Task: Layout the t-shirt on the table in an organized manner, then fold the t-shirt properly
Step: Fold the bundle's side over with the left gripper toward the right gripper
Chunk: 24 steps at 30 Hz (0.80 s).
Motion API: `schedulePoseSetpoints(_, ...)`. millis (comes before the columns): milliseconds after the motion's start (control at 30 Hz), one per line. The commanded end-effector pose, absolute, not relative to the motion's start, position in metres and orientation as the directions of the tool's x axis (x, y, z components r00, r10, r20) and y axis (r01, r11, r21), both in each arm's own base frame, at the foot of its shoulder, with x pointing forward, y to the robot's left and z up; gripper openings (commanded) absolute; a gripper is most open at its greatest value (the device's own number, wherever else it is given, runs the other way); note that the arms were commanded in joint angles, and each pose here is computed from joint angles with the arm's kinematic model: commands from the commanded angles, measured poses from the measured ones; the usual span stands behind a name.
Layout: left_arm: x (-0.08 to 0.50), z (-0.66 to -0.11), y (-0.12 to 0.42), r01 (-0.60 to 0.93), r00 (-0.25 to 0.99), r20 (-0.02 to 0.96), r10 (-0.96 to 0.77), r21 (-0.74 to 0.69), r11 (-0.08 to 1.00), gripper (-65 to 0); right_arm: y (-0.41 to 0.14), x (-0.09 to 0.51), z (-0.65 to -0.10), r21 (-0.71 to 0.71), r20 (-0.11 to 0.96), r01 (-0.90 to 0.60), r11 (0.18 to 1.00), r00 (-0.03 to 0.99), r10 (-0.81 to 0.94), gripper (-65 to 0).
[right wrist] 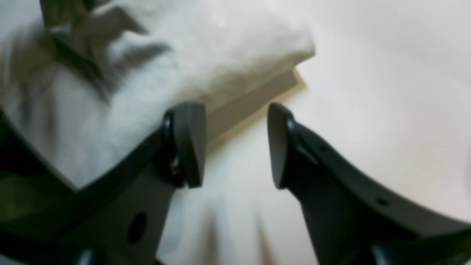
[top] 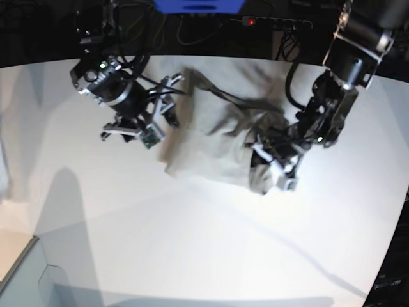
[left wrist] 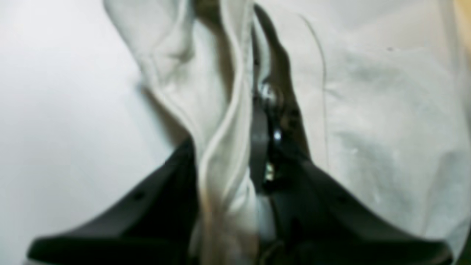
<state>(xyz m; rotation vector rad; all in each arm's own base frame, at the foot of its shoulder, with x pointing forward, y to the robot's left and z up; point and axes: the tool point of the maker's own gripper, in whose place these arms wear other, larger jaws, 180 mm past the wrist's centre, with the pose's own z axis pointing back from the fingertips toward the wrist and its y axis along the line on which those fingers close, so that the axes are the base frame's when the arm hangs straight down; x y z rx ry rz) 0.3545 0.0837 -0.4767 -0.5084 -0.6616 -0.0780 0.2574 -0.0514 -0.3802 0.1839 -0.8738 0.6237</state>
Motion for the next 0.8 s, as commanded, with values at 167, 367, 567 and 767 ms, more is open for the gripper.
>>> schedulePoseSetpoints(167,0.369,-0.455,0.003,0.689,0.635,0.651,-0.416,-0.232,0.687,-65.0,-0.114,0.283,-0.359,-0.161,0.792,-0.427,0.89,0.482,0.374,-39.8)
schedulePoseSetpoints(367,0.368,-0.448,-0.064,0.921,0.272,0.634,-0.724,0.047,0.388,-65.0,-0.175,0.281,-0.356,-0.198,0.782,-0.272,0.942,0.536,0.319,-39.8)
schedulePoseSetpoints(567,0.361,-0.45,-0.111,0.958,-0.014,0.566,-0.825,0.244,0.152,-65.0,-0.207,0.27,-0.359,-0.215,0.767,-0.189,0.958,0.574,0.285,-39.8)
schedulePoseSetpoints(767,0.358,-0.448,-0.126,0.956,-0.068,0.548,-0.834,0.276,0.103,-64.8,-0.227,0.262,-0.359,-0.226,0.76,-0.137,0.964,0.594,0.263,-39.8)
